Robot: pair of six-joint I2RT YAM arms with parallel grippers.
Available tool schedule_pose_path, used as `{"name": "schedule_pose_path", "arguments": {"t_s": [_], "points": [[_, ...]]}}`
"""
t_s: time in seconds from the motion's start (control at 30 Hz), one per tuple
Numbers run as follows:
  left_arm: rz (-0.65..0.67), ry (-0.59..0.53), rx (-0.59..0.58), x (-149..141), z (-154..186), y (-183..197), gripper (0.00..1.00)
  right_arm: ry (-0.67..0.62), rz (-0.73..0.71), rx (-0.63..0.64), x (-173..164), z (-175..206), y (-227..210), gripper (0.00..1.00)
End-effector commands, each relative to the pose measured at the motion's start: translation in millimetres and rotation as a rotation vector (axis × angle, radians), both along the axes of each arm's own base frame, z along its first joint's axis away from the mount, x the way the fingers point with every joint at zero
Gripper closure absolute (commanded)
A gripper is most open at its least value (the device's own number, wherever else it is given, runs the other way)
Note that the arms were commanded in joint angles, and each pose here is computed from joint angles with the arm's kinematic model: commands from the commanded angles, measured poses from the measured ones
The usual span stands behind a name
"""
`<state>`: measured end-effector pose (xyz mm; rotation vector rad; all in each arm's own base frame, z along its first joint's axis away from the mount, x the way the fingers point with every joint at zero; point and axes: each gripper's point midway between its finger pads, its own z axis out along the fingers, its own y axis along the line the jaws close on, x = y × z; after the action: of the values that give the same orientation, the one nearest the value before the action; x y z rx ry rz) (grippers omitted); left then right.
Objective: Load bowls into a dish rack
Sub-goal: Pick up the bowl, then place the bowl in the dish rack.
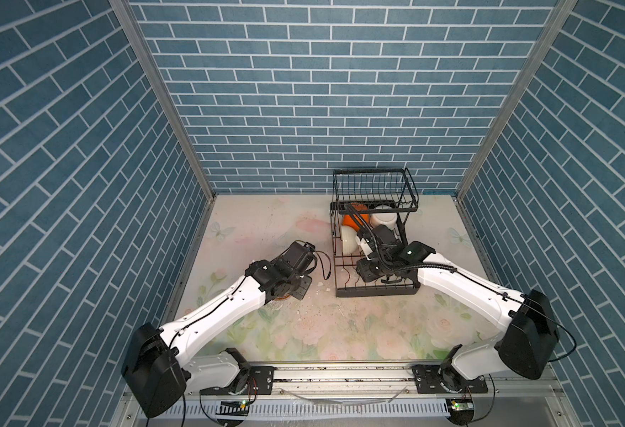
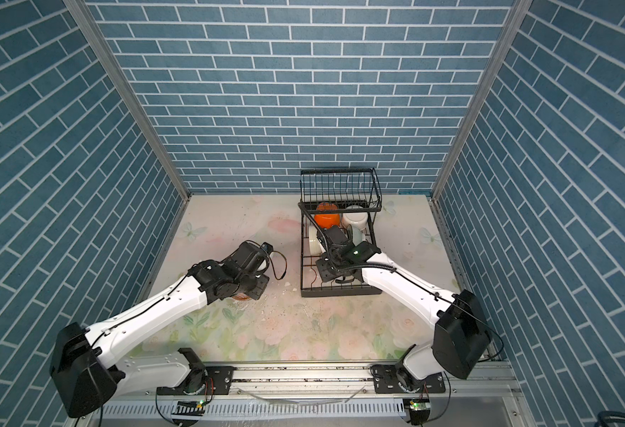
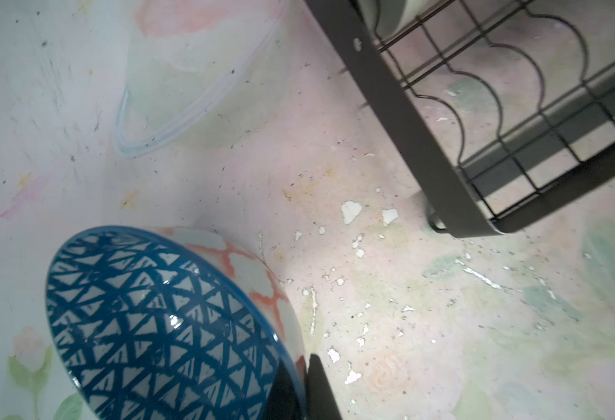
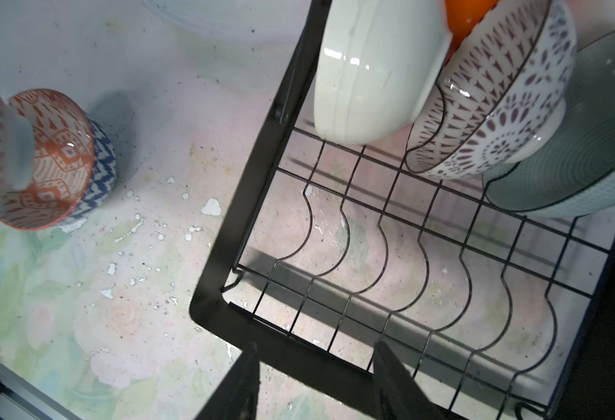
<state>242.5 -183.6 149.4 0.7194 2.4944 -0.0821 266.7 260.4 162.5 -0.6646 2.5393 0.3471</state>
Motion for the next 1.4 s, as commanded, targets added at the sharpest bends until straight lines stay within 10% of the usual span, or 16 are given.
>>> {"name": "schedule_pose_path", "arguments": {"t_s": [0.0,0.7,1.37], "points": [[-0.119,-0.051,-0.067,-5,14,-25,1.0,-0.018,0.01,0.029,0,31,-3,0.48],[-0.606,-0.31,0.135,-35,17,-104,1.0,0.02,0.05,0.068,13,80,1,0.51],[-0.786,-0.294,0.26,-46,4,-127,1.0,0.173,0.256,-0.073,-2,50,38,0.51]]}}
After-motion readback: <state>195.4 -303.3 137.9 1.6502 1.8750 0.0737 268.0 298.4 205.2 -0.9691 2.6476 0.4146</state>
